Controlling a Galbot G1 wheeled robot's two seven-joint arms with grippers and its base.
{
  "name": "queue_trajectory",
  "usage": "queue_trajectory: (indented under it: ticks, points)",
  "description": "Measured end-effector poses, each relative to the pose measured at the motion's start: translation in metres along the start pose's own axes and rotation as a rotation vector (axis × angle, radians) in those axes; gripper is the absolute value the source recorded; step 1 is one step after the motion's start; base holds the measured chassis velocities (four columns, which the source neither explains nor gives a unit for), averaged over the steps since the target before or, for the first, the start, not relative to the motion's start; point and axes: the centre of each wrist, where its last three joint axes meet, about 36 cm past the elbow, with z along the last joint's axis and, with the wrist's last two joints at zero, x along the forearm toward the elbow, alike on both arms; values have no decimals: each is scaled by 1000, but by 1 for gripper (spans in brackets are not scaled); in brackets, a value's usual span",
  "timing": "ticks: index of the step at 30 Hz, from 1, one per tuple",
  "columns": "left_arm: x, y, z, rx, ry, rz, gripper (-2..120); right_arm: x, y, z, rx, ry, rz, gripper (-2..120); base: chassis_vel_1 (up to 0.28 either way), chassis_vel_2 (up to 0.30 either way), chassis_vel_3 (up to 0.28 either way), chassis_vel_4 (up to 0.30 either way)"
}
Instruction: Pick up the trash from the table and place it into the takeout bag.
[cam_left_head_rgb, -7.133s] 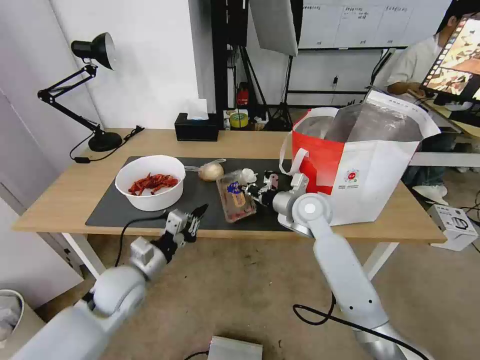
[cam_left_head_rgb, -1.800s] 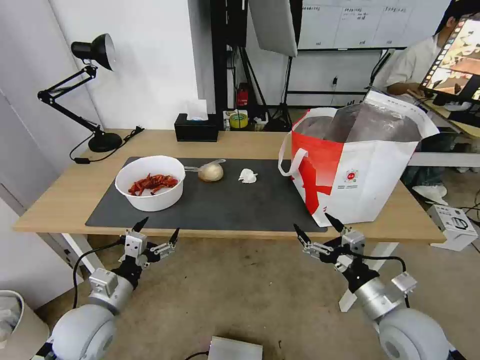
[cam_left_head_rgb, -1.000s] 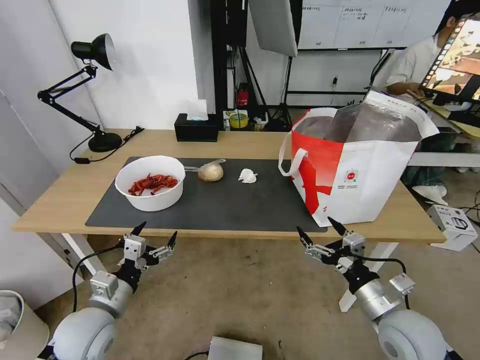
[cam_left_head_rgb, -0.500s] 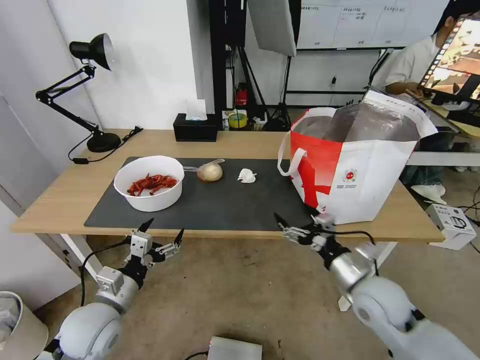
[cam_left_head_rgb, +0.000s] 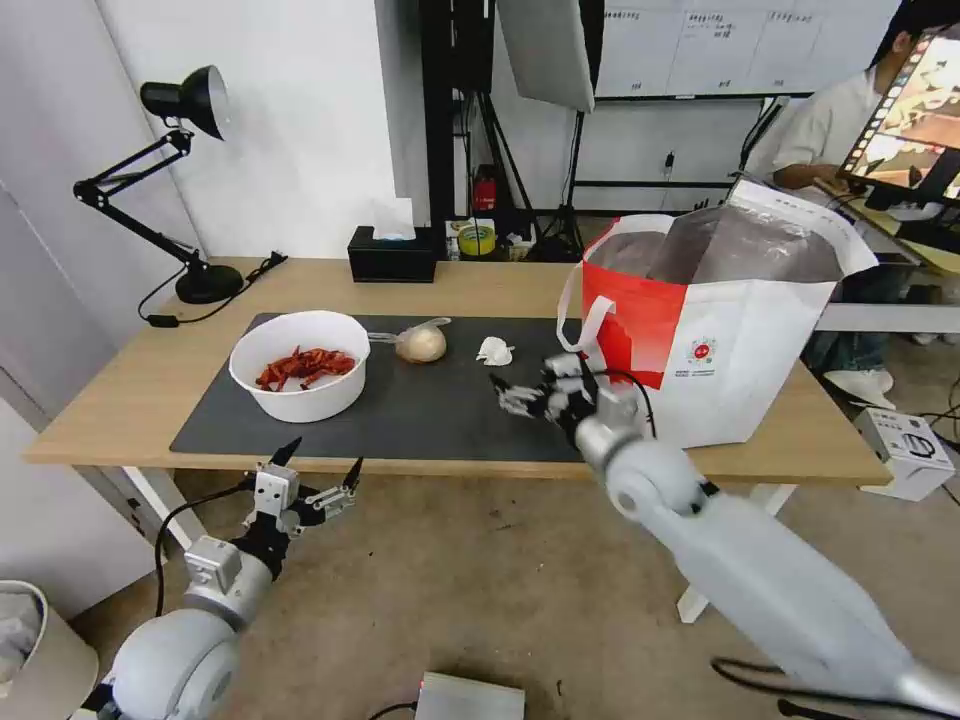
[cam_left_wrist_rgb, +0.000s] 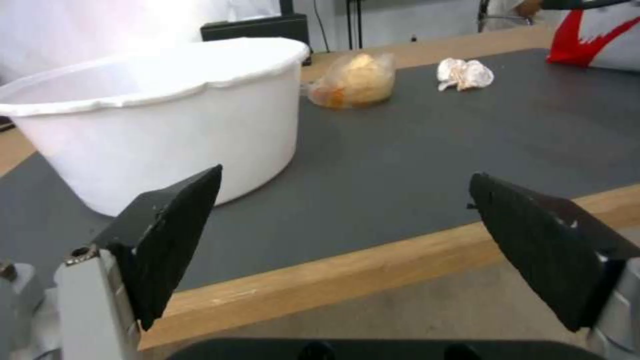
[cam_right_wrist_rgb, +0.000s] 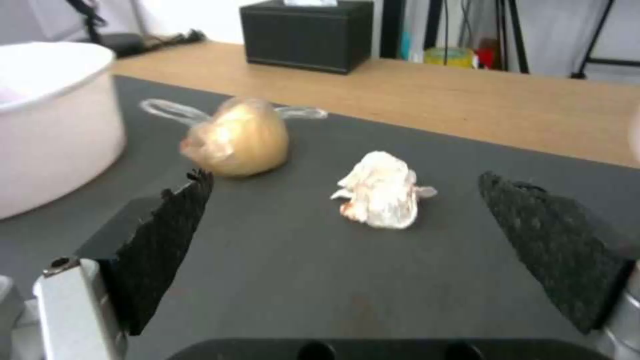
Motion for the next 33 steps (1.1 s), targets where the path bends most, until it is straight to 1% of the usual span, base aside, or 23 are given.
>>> queue_trajectory:
  ticks: [1,3,5,6,9,10,12,15,16,21,23,33]
  points:
    - [0,0,0,0,0,0,100,0,0,0,0,0,0,100,0,0,0,0]
    - [0,1,1,3,1,-8,100,-22,12,-14,3,28,44,100,0,0,0,0]
    - [1,1,2,7,3,-14,100,-41,22,-21,6,69,85,100,0,0,0,0]
    - [1,1,2,7,3,-14,100,-41,22,-21,6,69,85,100,0,0,0,0]
    - [2,2,3,10,2,-20,100,-64,35,-25,19,128,151,100,0,0,0,0]
    - [2,2,3,10,2,-20,100,-64,35,-25,19,128,151,100,0,0,0,0]
    - [2,2,3,10,0,-22,100,-78,41,-25,23,157,190,100,0,0,0,0]
    - [2,3,3,9,-1,-24,100,-87,42,-25,23,175,213,100,0,0,0,0]
    - [2,3,3,10,-2,-24,100,-96,44,-25,20,187,232,100,0,0,0,0]
    - [2,2,4,13,-2,-25,100,-109,44,-27,5,197,255,100,0,0,0,0]
    - [2,1,4,16,-2,-24,100,-124,44,-31,-17,207,279,100,0,0,0,0]
    - [3,2,4,11,-6,-24,100,-150,48,-30,-22,228,321,100,0,0,0,0]
